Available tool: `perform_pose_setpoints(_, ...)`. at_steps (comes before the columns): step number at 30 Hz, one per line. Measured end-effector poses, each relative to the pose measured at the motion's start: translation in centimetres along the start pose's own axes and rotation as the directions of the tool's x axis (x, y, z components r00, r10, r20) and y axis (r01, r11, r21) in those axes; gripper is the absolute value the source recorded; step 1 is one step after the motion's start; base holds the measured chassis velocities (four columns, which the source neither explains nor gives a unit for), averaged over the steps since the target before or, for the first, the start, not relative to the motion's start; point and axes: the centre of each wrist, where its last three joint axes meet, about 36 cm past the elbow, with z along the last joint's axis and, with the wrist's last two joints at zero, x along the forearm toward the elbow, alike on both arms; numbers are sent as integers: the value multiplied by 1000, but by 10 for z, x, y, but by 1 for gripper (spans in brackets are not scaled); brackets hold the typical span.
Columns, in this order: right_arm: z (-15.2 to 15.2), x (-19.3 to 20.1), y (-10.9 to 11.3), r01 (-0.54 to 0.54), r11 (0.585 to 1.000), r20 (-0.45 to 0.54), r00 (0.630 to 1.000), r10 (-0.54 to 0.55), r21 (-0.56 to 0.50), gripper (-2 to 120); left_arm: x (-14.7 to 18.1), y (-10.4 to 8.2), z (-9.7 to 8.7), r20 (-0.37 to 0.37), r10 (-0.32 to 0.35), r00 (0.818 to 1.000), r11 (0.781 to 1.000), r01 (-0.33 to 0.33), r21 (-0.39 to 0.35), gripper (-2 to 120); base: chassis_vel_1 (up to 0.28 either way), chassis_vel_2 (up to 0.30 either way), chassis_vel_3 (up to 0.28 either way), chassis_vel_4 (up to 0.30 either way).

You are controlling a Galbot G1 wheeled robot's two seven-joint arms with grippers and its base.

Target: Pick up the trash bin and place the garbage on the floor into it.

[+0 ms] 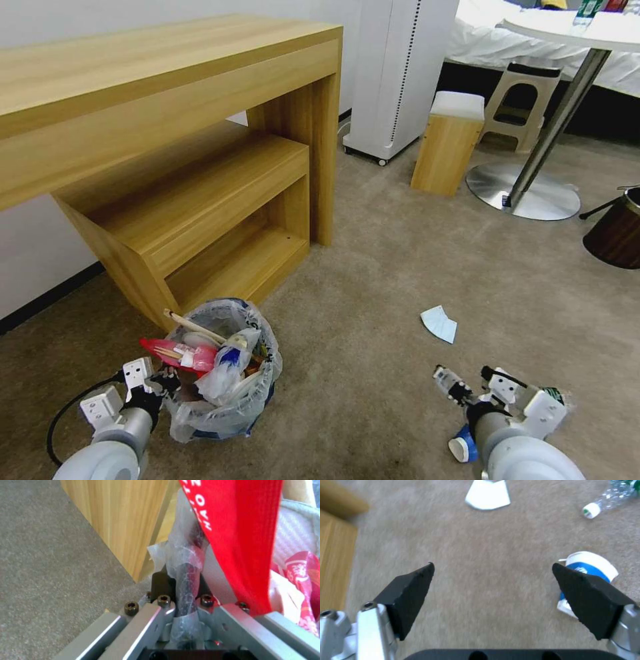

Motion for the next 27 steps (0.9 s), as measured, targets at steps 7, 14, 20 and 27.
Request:
perform_pose_setpoints(7,-6,-35,-9,-42,998,7,999,42,-54,80,0,0,-1,1,-1,1000,1000,1,2,0,0,0,0,0)
perform_pose_setpoints(14,6,-62,-16,-98,992,-37,995,95,-76,79,0,0,-2,4,-3,1000,1000,3,4,0,0,0,0,0)
perform_pose_setpoints(20,18,-81,-28,-158,985,-72,986,153,-73,79,-1,0,-2,4,-7,1000,1000,7,8,0,0,0,0,0)
perform_pose_setpoints(27,38,-109,-44,-238,970,-102,967,232,-47,73,-3,0,-2,7,-7,1000,1000,7,11,0,0,0,0,0)
